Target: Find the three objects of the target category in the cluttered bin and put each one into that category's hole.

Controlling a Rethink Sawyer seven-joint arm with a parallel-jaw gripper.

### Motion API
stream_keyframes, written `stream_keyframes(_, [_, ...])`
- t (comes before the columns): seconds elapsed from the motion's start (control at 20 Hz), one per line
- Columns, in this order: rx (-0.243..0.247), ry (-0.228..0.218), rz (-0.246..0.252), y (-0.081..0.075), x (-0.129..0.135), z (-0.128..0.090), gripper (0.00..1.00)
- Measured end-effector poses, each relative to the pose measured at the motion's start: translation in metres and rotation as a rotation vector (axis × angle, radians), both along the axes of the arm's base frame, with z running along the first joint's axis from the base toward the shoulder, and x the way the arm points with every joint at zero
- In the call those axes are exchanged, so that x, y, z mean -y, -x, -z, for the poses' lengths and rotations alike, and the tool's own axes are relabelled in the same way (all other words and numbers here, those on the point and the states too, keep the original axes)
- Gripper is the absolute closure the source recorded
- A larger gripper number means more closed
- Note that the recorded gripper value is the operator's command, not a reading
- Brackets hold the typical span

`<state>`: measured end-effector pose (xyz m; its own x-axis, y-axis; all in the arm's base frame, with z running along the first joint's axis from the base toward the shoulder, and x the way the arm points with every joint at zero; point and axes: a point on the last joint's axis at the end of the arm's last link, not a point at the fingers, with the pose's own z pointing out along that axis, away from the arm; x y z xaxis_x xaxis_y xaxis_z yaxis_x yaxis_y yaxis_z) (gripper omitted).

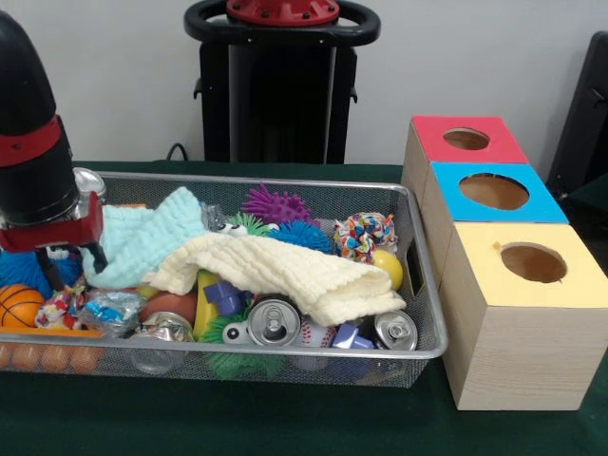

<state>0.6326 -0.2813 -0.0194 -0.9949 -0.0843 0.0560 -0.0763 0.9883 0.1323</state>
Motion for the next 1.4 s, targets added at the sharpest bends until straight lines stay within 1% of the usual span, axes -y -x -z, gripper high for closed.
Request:
stream_keyframes(0.25, [0.021, -0.009, -0.005, -0.012, 0.008, 0.016, 0.0])
stream_keyframes(0.4, [0.035, -0.02, -0.031, -0.021, 0.007, 0.029, 0.0])
stream_keyframes(0.55, [0.045, -0.02, -0.054, -0.028, 0.007, 0.035, 0.0])
stream_keyframes(0.6, [0.046, -0.02, -0.059, -0.029, 0.007, 0.036, 0.0])
stream_keyframes(0.65, [0.035, -0.023, -0.072, -0.031, 0.008, 0.038, 0.0])
stream_keyframes(0.75, [0.025, -0.026, -0.075, -0.033, 0.008, 0.038, 0.0])
stream_keyframes(0.8, [0.008, -0.028, -0.076, -0.035, 0.008, 0.038, 0.0])
stream_keyframes(0.85, [-0.002, -0.028, -0.075, -0.037, 0.009, 0.038, 1.0])
stream_keyframes(1.15, [-0.004, -0.013, -0.079, -0.039, 0.013, 0.041, 1.0])
stream_keyframes(1.25, [-0.005, -0.009, -0.084, -0.039, 0.012, 0.041, 1.0])
stream_keyframes(1.4, [-0.001, -0.002, -0.1, -0.036, 0.008, 0.035, 1.0])
